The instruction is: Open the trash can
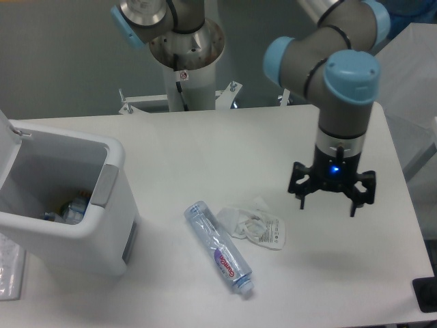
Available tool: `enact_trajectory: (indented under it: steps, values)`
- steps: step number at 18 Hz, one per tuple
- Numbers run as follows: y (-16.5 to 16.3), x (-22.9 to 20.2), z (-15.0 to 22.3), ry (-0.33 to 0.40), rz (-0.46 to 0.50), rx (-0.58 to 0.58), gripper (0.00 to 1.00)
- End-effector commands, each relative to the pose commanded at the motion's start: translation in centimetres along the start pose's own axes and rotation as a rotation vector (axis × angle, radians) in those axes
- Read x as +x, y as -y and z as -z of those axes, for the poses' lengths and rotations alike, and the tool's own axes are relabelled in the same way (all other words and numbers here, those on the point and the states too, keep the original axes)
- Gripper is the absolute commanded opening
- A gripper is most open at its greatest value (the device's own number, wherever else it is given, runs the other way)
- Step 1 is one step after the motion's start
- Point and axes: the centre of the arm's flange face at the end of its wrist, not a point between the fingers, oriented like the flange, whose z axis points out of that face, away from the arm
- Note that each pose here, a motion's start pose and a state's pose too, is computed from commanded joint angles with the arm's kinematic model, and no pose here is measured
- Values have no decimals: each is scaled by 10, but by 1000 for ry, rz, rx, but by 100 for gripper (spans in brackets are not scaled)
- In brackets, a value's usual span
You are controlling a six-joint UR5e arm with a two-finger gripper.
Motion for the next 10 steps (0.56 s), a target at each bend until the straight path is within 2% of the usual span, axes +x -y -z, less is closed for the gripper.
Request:
enact_trajectory:
  steps: [3, 10]
  values:
    - [-10, -3, -7, 13, -62, -82, 100]
    - [-8, 0, -12, 9, -72, -99, 100]
